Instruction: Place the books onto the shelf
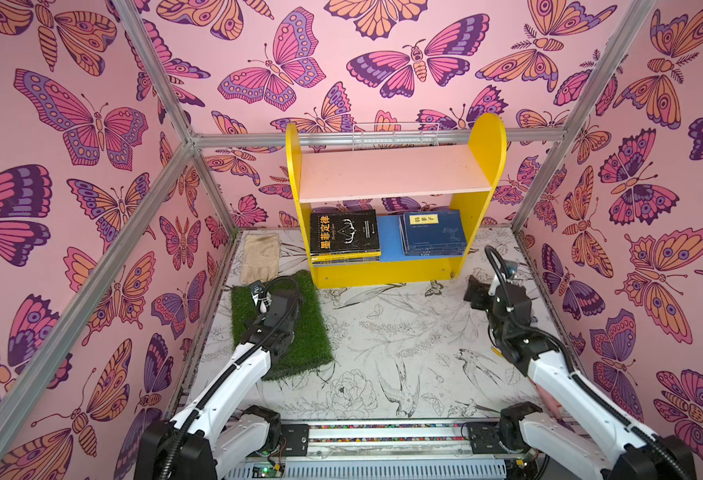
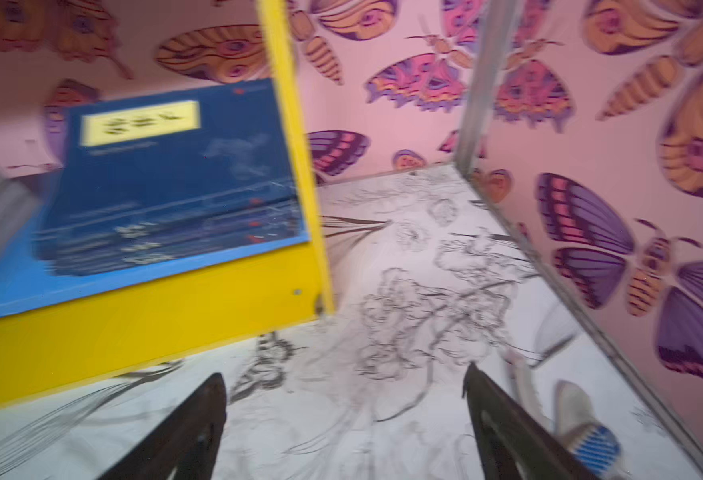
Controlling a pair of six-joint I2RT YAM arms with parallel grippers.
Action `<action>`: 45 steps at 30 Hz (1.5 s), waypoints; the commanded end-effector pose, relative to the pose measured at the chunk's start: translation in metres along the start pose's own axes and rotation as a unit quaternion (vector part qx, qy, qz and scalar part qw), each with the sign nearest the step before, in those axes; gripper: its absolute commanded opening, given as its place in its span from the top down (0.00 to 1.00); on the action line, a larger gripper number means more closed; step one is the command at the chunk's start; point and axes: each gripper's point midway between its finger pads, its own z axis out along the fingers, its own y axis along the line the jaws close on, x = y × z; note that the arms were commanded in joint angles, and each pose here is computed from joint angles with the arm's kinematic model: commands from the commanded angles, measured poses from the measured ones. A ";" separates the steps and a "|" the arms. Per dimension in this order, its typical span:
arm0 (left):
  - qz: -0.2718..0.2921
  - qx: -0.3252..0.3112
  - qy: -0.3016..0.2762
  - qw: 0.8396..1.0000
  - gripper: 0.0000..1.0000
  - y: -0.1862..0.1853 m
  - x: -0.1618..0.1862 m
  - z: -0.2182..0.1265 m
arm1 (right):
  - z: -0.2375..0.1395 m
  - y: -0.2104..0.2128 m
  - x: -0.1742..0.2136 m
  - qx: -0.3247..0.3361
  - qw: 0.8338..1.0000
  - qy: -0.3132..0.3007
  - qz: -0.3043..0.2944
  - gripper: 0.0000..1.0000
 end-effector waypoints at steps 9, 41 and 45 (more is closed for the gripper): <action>0.151 -0.114 -0.065 0.980 0.02 0.013 -0.008 0.048 | 0.054 -0.031 0.047 0.132 0.990 0.000 -0.041 0.03; 0.105 0.165 -0.141 0.970 0.01 -0.047 -0.002 0.093 | 0.090 -0.016 0.072 -0.032 0.998 0.031 -0.032 0.00; 0.105 0.165 -0.145 0.970 0.01 -0.047 -0.003 0.093 | 0.092 -0.015 0.073 -0.033 0.998 0.036 -0.034 0.01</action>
